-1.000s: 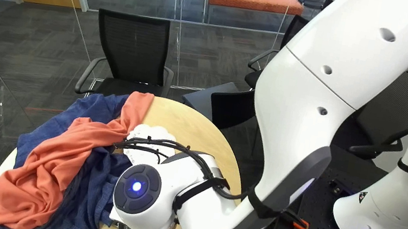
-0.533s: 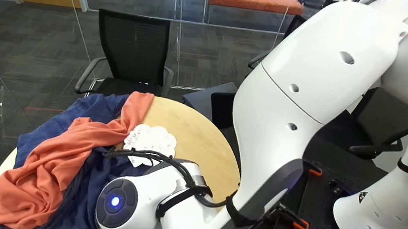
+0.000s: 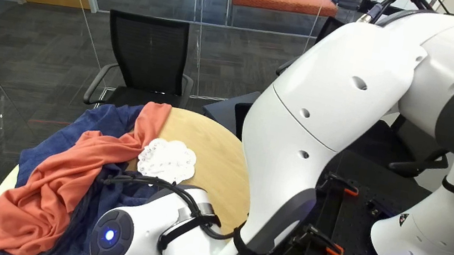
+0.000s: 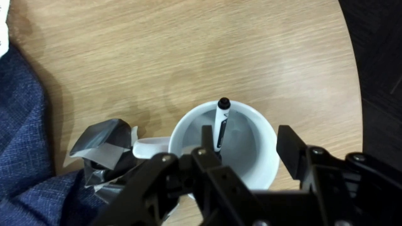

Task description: Put the black sharpie on the table

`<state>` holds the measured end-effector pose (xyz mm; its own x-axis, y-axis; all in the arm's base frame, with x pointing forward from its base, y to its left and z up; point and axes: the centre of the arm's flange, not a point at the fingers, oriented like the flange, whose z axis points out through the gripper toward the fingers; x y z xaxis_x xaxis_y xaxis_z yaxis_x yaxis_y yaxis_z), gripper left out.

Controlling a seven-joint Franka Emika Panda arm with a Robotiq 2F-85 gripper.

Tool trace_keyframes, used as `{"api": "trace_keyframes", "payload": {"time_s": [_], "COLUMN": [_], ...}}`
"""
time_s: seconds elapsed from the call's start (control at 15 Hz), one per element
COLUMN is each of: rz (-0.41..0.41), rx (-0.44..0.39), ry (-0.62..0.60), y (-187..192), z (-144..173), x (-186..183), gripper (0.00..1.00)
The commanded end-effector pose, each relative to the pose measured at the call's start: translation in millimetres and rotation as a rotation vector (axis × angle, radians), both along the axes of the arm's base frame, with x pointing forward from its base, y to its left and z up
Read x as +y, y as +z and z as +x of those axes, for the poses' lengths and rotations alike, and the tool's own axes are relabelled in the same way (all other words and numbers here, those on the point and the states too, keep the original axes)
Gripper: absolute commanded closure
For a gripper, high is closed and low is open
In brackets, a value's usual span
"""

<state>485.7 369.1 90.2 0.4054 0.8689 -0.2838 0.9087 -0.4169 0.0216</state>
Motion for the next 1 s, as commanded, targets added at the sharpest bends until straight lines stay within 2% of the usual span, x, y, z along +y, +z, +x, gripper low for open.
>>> {"api": "trace_keyframes", "payload": {"time_s": [0.0, 0.33, 0.53, 0.93], "rz": [-0.028, -0.044, -0.053, -0.070], "rx": [0.005, 0.000, -0.004, 0.006], "ry": [0.039, 0.045, 0.051, 0.049], "y": [-5.8, -17.9, -24.2, -33.9], "z": [12.0, 15.4, 17.9, 22.2], "x": [5.9, 5.0, 3.6, 1.8], "gripper": [0.48, 0.59, 0.60, 0.69]}}
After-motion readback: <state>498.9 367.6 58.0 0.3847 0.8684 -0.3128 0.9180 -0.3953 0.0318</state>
